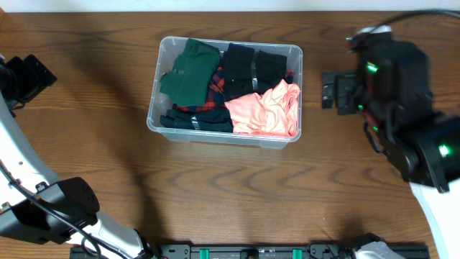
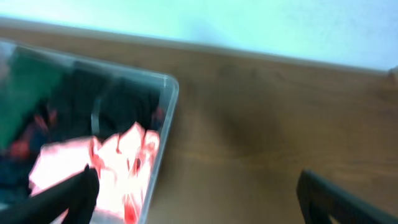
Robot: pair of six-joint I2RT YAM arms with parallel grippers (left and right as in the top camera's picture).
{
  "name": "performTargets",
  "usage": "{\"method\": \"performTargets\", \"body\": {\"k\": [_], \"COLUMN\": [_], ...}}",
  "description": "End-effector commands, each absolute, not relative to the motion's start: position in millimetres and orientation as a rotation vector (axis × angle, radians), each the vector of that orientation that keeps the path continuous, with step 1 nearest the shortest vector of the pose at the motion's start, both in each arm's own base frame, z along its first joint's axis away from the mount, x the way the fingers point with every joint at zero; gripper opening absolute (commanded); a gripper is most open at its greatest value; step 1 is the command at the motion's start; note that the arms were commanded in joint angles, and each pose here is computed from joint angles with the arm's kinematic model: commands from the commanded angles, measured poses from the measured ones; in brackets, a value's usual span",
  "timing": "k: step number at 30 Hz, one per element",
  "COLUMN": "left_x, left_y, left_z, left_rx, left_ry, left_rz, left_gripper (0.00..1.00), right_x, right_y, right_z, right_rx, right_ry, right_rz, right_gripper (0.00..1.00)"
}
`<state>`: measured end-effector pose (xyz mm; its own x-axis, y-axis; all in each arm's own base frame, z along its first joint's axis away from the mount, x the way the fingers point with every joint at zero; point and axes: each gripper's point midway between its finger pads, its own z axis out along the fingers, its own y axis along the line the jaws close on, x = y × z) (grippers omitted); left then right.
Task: Pack container
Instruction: 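Open the right gripper and withdraw the right arm to the lower right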
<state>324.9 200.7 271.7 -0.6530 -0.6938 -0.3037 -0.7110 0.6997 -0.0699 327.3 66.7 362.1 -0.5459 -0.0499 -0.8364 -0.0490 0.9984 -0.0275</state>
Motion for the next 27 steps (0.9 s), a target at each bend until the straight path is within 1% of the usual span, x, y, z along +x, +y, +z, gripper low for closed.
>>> {"method": "performTargets", "body": {"k": [1, 5, 8, 15, 19, 27], "left_x": [324.1, 324.1, 324.1, 324.1, 324.1, 324.1], "left_y": [201.4, 201.4, 201.4, 201.4, 201.4, 201.4], "left_z": [269.4, 269.4, 269.4, 269.4, 269.4, 269.4], "left_rx": [-1.126, -1.126, -1.126, -1.126, -1.126, -1.126], "left_ry": [2.605, 2.605, 2.605, 2.605, 2.605, 2.605], "left_rz": [0.077, 0.077, 0.077, 0.077, 0.077, 0.077], "left_gripper": [0.98, 0.98, 0.98, 0.98, 0.98, 0.98], "right_x": [314.7, 306.2, 292.9, 266.5, 260.7, 252.3], "right_y": [64.5, 59.5, 48.1, 31.5, 25.1, 22.3], "right_z": [350.0, 334.9, 318.0, 259.9, 226.3, 182.5], "right_rx": [-0.116, -0.197, -0.174, -0.125, -0.105, -0.055], "right_ry": [2.076, 1.902, 1.797, 1.681, 1.650, 1.642], "right_rz": [0.094, 0.125, 0.112, 0.081, 0.065, 0.101], "right_gripper": [0.99, 0.99, 0.99, 0.99, 0.99, 0.99]}}
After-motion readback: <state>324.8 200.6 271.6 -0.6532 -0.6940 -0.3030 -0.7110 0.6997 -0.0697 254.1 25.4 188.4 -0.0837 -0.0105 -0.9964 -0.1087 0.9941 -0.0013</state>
